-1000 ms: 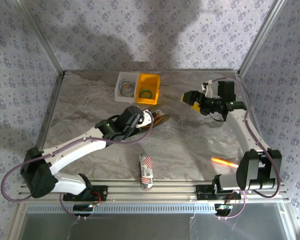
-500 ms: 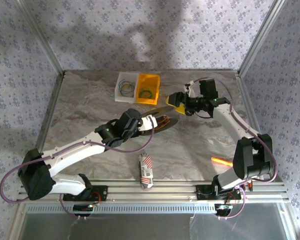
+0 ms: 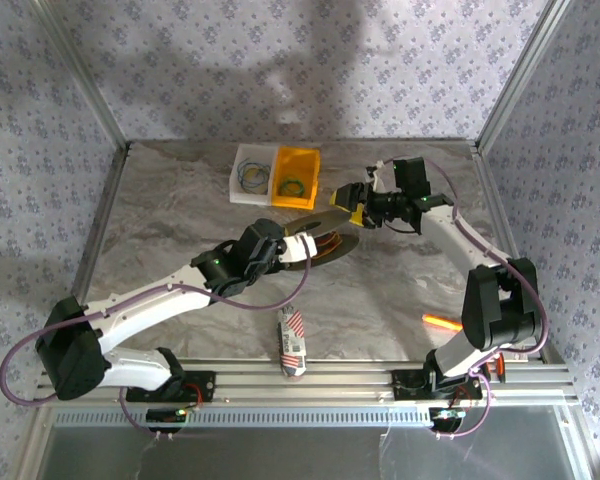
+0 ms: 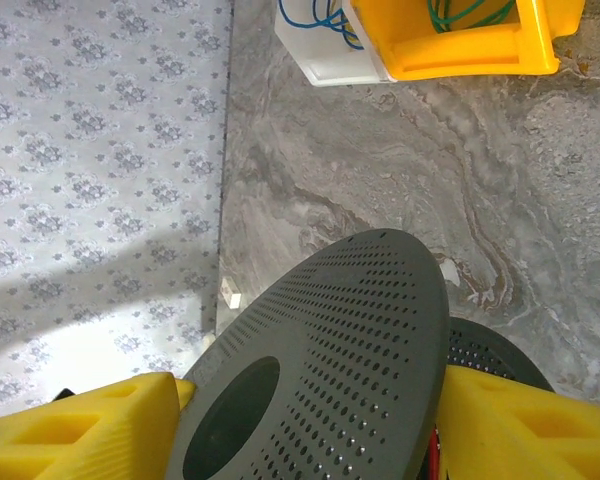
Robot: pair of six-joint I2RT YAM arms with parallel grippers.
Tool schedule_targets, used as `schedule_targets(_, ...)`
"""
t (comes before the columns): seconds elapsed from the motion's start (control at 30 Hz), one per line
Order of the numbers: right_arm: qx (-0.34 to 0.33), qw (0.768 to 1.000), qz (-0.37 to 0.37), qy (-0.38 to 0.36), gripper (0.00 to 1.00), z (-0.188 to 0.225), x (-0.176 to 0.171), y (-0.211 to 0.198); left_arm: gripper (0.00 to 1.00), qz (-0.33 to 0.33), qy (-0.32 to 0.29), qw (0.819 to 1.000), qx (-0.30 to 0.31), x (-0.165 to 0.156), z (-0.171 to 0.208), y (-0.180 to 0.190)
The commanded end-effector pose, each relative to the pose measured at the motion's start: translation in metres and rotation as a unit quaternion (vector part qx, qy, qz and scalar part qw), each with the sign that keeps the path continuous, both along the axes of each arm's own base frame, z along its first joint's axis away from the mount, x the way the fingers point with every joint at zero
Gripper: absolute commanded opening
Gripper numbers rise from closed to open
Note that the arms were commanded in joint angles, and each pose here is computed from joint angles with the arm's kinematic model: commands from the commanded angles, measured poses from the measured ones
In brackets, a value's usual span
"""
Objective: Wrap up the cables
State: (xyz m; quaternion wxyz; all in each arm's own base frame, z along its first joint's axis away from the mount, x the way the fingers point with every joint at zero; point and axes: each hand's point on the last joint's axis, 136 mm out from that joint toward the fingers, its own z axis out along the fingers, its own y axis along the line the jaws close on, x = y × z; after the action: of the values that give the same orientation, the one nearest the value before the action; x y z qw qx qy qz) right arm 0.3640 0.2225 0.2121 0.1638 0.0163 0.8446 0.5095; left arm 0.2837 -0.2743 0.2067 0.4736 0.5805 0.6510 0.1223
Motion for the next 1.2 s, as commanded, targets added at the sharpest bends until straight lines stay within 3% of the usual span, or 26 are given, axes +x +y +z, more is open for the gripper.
schedule_targets(0.0, 0.032, 0.999, 0.033, -0.016, 0.67, 0.019, -0.005, 0.015, 0.0, -0.015, -0.036, 0.999, -0.036, 0.005, 0.025, -0.017)
schedule_targets(0.4, 0.046, 0.998, 0.047, -0.008, 0.44, 0.016, -0.01, 0.025, 0.0, 0.007, -0.057, 0.998, -0.008, 0.017, 0.02, -0.015)
schedule_targets(0.47, 0.045, 0.998, 0.045, -0.007, 0.34, 0.016, -0.009, 0.024, 0.03, 0.013, -0.054, 0.998, -0.01, 0.018, 0.02, -0.015)
schedule_targets(0.57, 0.044, 0.998, 0.039, -0.005, 0.24, 0.014, -0.008, 0.024, 0.12, 0.026, -0.046, 0.998, -0.022, 0.019, 0.024, -0.013)
schedule_targets(0.7, 0.051, 0.998, 0.02, -0.01, 0.02, 0.016, -0.003, 0.02, 0.37, 0.045, -0.028, 0.998, -0.046, 0.017, 0.034, -0.01)
schedule_targets(0.73, 0.051, 0.999, 0.014, -0.01, 0.0, 0.015, -0.001, 0.02, 0.44, 0.046, -0.023, 0.997, -0.054, 0.016, 0.036, -0.009)
schedule_targets(0.83, 0.055, 0.998, 0.008, -0.014, 0.0, 0.016, 0.0, 0.017, 0.6, 0.041, 0.007, 0.995, -0.088, 0.008, 0.044, -0.006)
schedule_targets(1.17, 0.042, 0.998, -0.005, -0.039, 0.0, 0.006, 0.0, 0.01, 0.84, 0.065, 0.141, 0.953, -0.259, -0.019, 0.067, 0.036)
